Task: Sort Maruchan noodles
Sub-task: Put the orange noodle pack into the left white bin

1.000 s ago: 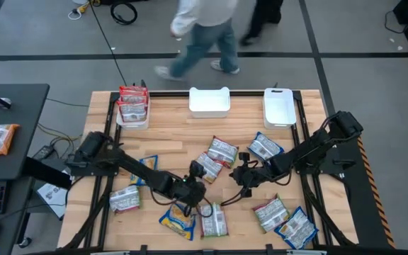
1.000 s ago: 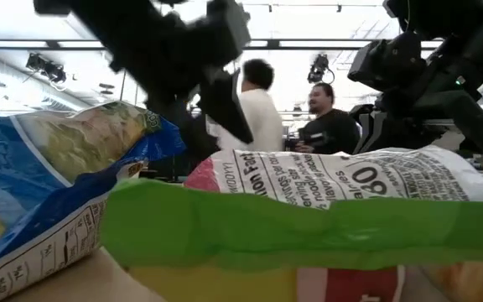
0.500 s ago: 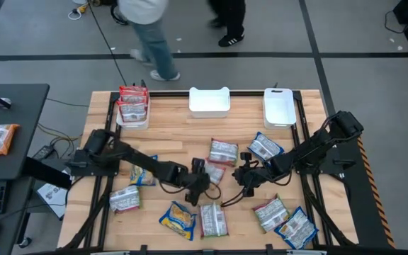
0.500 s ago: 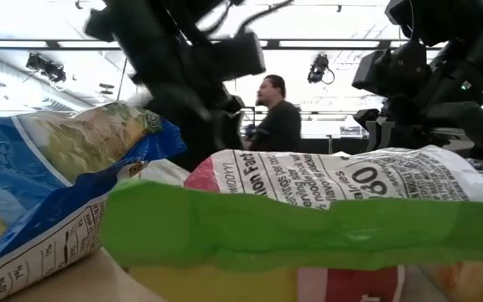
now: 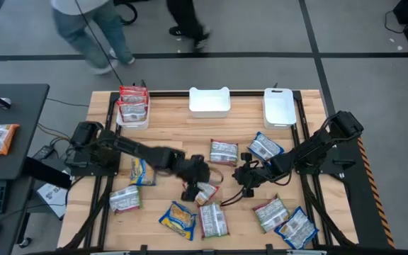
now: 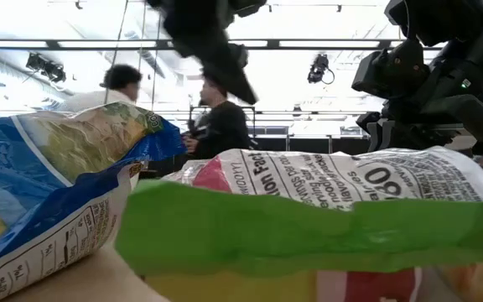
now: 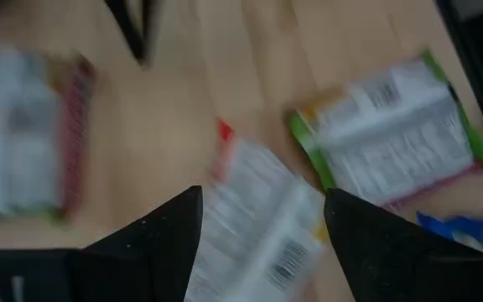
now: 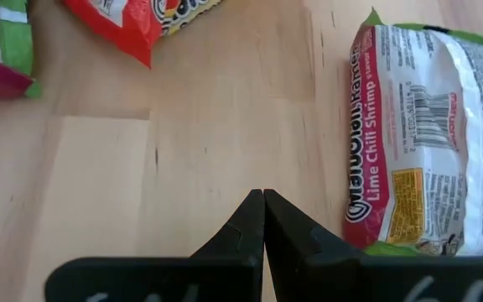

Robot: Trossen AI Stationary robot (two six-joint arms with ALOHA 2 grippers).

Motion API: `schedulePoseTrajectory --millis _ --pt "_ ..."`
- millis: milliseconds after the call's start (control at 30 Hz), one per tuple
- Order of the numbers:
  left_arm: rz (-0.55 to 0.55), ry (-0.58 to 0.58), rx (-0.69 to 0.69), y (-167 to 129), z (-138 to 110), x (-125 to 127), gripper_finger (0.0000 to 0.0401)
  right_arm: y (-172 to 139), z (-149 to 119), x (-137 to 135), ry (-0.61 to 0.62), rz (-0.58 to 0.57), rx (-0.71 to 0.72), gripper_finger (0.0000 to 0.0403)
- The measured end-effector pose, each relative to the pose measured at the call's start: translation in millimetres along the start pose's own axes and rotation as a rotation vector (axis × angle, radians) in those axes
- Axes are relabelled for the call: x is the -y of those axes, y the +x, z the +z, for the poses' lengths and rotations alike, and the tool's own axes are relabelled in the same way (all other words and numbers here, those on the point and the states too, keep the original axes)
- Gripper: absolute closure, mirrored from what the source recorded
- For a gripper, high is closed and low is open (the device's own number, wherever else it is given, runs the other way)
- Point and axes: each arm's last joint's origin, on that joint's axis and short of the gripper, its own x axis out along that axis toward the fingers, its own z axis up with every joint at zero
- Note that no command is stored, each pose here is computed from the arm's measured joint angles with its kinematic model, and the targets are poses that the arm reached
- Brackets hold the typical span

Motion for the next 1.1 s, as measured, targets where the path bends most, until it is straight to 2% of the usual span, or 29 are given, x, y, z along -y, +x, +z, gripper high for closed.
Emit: schedulePoseTrajectory --millis 100,167,300,433,633,867,967,1100 --pt "0.001 0.007 0.002 2 3 -28 0.0148 0 0 0 0.027 0.014 -0.003 0.039" --pt "-0.003 0.003 -0.043 9 -3 -44 0.0152 0 0 -1 0.05 0.045 -0.011 0.039" --pt "-0.051 0.013 -0.064 23 -8 -60 0.0163 0 -2 -3 0.092 0.09 -0.036 0.0391" --pt "-0.141 0.012 -0.114 45 -18 -56 0.0173 0 -2 -2 0.103 0.09 -0.042 0.039" --pt "-0.172 0.007 -0.197 76 -33 -45 0.0174 1 -1 1 0.113 0.081 -0.042 0.0391" --pt "-0.187 0.024 -0.204 85 -36 -39 0.0178 2 -1 2 0.114 0.078 -0.043 0.0389" --pt "-0.185 0.055 -0.203 86 -36 -39 0.0202 2 -1 2 0.113 0.078 -0.044 0.039" --pt "-0.155 0.091 -0.207 83 -36 -39 0.028 2 -2 2 0.11 0.077 -0.048 0.0391"
